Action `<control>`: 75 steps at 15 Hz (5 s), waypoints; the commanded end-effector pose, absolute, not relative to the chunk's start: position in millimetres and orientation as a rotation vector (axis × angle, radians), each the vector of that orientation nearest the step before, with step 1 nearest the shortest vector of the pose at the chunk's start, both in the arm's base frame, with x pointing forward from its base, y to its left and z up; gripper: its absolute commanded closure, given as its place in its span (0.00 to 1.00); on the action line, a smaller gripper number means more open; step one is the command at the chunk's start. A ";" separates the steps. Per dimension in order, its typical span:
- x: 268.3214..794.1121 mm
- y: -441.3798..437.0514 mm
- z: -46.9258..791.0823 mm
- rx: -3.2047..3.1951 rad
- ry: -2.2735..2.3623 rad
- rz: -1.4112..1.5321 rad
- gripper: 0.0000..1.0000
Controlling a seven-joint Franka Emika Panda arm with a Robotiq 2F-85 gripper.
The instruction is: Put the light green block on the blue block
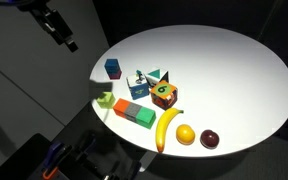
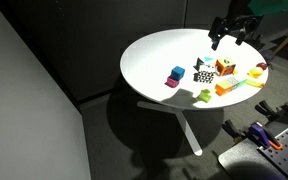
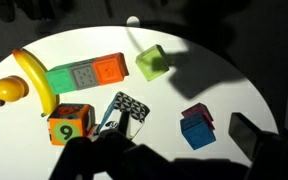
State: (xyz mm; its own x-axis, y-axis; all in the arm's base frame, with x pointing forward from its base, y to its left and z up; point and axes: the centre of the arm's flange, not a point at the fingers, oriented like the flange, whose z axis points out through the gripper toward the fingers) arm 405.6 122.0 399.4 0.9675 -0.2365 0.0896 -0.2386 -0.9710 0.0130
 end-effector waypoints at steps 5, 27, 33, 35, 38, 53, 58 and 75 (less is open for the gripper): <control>424.2 104.9 394.4 3.208 -0.427 -0.009 0.00; 444.0 91.2 338.0 3.164 -0.402 -0.085 0.00; 453.7 85.2 303.8 3.195 -0.215 -0.064 0.00; 455.6 82.0 290.5 3.208 -0.127 -0.053 0.00; 459.2 80.3 269.8 3.198 -0.013 -0.027 0.00; 457.3 90.5 236.0 3.145 0.144 -0.009 0.00; 456.7 92.1 227.7 3.145 0.164 -0.024 0.00; 450.7 101.4 173.3 3.131 0.419 -0.011 0.00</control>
